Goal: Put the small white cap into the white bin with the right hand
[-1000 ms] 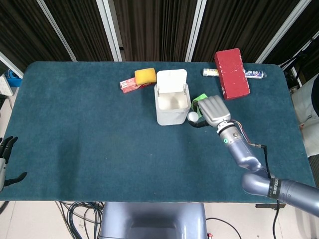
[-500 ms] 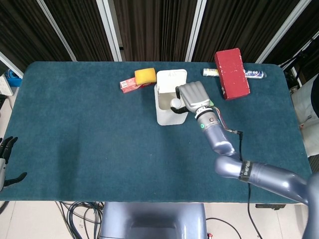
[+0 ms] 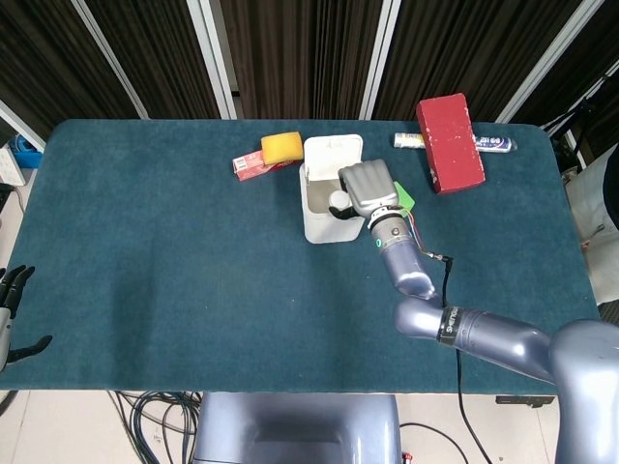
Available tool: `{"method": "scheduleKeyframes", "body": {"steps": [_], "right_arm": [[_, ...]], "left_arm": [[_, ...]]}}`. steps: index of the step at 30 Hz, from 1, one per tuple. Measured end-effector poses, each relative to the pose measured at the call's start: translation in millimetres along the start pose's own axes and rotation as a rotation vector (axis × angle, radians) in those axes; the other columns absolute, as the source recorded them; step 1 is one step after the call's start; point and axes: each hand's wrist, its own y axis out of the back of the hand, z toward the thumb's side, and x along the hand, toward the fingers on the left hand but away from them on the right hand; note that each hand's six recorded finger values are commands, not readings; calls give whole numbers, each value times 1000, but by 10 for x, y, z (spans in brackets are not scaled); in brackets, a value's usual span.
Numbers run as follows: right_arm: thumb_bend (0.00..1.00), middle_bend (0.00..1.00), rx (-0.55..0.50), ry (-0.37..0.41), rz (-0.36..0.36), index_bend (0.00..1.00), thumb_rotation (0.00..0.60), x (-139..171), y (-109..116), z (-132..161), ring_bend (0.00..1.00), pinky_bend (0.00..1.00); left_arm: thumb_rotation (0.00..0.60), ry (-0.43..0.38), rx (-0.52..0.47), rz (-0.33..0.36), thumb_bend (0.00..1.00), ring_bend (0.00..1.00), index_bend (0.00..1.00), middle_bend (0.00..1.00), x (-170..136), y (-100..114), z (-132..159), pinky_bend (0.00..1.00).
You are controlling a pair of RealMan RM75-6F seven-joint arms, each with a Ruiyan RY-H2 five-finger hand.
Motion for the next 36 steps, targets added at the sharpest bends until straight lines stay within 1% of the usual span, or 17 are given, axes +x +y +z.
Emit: {"method": "scheduleKeyframes", "body": {"steps": [3,6,15,18,21,25,26,28,29,30,31,32,33,35,36], "right_arm": [[74,612,-5,-11,10,332,600,-14,-22,-5,674,615],[74,611,-11,-14,9,311,600,-26,-17,4,675,615],[75,611,-26,-18,-8,299,600,11,53,-52,677,619],[76,614,-30,-13,-16,299,600,54,93,-74,684,646],[88,615,-37,-3,-29,299,600,134,141,-108,690,649],[111,588,-41,12,-56,299,600,333,209,-220,683,648],[117,562,-40,15,-62,295,600,389,220,-253,668,644],[123,488,-40,17,-78,270,600,538,238,-354,603,610],[124,425,-42,16,-84,242,600,611,240,-406,537,562],[124,341,-45,14,-88,204,600,688,238,-462,439,482],[124,285,-49,9,-89,180,600,799,225,-543,371,421],[123,213,-53,6,-88,153,600,887,213,-606,282,338],[120,168,-56,0,-83,138,600,978,194,-676,227,287],[113,111,-57,-12,-63,123,600,1200,134,-843,165,234],[111,95,-52,-15,-54,120,600,1292,106,-912,149,224]], "left_arm": [[600,1,1,-1,190,74,116,143,-1,-1,-2,29],[600,4,5,-1,191,74,116,143,2,-2,-7,28],[600,6,5,-5,189,74,114,139,-2,-1,-11,24],[600,5,5,-6,189,74,114,138,-1,-1,-10,23],[600,5,4,-7,189,74,114,137,-2,0,-12,23],[600,6,8,-9,189,74,114,136,-4,-2,-13,24],[600,6,8,-9,189,74,114,136,-4,-1,-13,24],[600,7,9,-9,189,74,114,136,-3,-1,-14,24],[600,8,10,-9,189,74,114,136,-2,-2,-15,24],[600,9,12,-9,189,74,114,136,-2,-2,-15,24],[600,10,11,-9,189,74,114,136,-1,-2,-14,24],[600,10,10,-8,189,74,114,136,0,-3,-12,25],[600,10,9,-8,189,74,114,136,1,-2,-11,26],[600,12,8,-6,189,74,114,136,3,-1,-9,27],[600,12,9,-5,189,74,114,136,3,-2,-9,28]]}}
